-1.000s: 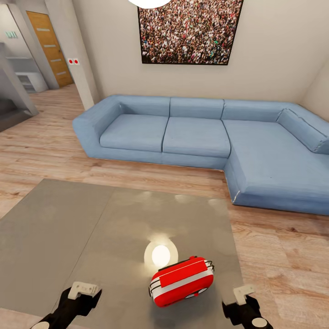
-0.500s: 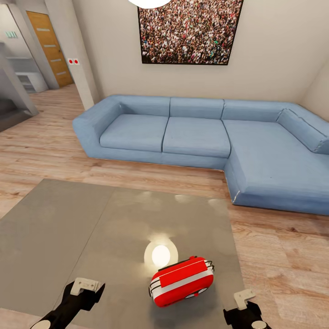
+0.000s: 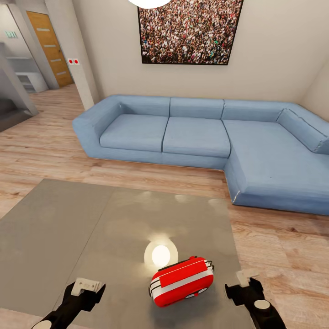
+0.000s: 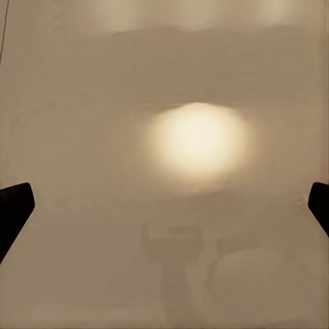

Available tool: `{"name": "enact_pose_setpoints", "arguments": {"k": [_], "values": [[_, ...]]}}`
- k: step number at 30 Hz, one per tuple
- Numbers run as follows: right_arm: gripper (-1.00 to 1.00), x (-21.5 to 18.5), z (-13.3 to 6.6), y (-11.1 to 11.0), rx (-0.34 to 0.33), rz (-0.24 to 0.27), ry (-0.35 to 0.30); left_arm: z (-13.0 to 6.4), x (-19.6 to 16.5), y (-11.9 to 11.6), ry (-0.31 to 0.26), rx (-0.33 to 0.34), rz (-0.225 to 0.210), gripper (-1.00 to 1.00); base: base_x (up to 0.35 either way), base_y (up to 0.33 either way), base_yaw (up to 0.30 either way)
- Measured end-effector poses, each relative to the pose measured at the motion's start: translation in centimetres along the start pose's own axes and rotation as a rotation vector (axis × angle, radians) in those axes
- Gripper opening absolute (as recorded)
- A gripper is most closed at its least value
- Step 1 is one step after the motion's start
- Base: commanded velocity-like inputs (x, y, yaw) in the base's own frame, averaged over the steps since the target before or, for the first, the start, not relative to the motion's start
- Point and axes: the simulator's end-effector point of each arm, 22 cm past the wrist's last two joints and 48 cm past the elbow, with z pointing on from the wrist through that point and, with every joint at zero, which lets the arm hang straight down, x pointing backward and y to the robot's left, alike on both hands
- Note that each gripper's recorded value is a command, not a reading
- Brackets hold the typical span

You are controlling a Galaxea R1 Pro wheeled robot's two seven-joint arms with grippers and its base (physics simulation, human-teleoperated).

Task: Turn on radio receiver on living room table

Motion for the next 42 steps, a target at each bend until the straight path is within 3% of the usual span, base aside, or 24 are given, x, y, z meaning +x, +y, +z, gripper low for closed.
{"name": "enact_pose_setpoints", "arguments": {"k": [4, 5, 7, 18, 21, 25, 28, 33, 42], "values": [[1.0, -2.3, -1.6, -2.4, 0.045, -0.021, 0.002, 0.0, 0.1, -0.1, 0.002, 0.001, -0.002, 1.0, 0.0, 0.0, 0.0], [1.0, -2.2, -1.9, -3.1, 0.07, -0.066, 0.014, 0.0, 0.0, -0.3, 0.002, 0.003, -0.005, 1.0, 0.0, 0.0, 0.0], [1.0, -2.1, -2.0, -3.1, 0.069, -0.102, 0.031, 0.1, 0.0, -0.5, 0.001, 0.005, -0.009, 1.0, 0.0, 0.0, 0.0], [1.0, -1.7, -2.1, -1.3, -0.043, -0.303, 0.1, 0.2, -0.1, -1.4, -0.001, 0.013, -0.024, 1.0, 0.0, 0.0, 0.0], [1.0, -4.7, -2.3, -1.0, -0.086, -0.358, 0.075, 0.2, -0.1, -1.4, -0.001, 0.013, -0.024, 1.0, 0.0, 0.0, 0.0], [1.0, -7.7, -2.4, -0.6, -0.136, -0.39, 0.053, 0.2, -0.1, -1.4, -0.001, 0.013, -0.024, 1.0, 0.0, 0.0, 0.0], [1.0, -11.7, -3.1, 0.4, -0.228, -0.439, 0.038, 0.2, 0.0, -1.4, 0.0, 0.014, -0.024, 1.0, 0.0, 0.0, 0.0], [1.0, -14.6, -4.2, 1.5, -0.324, -0.463, 0.032, 0.2, -0.1, -1.8, -0.001, 0.021, -0.019, 1.0, 0.0, 0.0, 0.0], [1.0, -15.0, -5.2, 2.8, -0.411, -0.464, 0.043, 0.3, -0.1, -2.5, -0.001, 0.033, -0.013, 1.0, 0.0, 0.0, 0.0]]}}
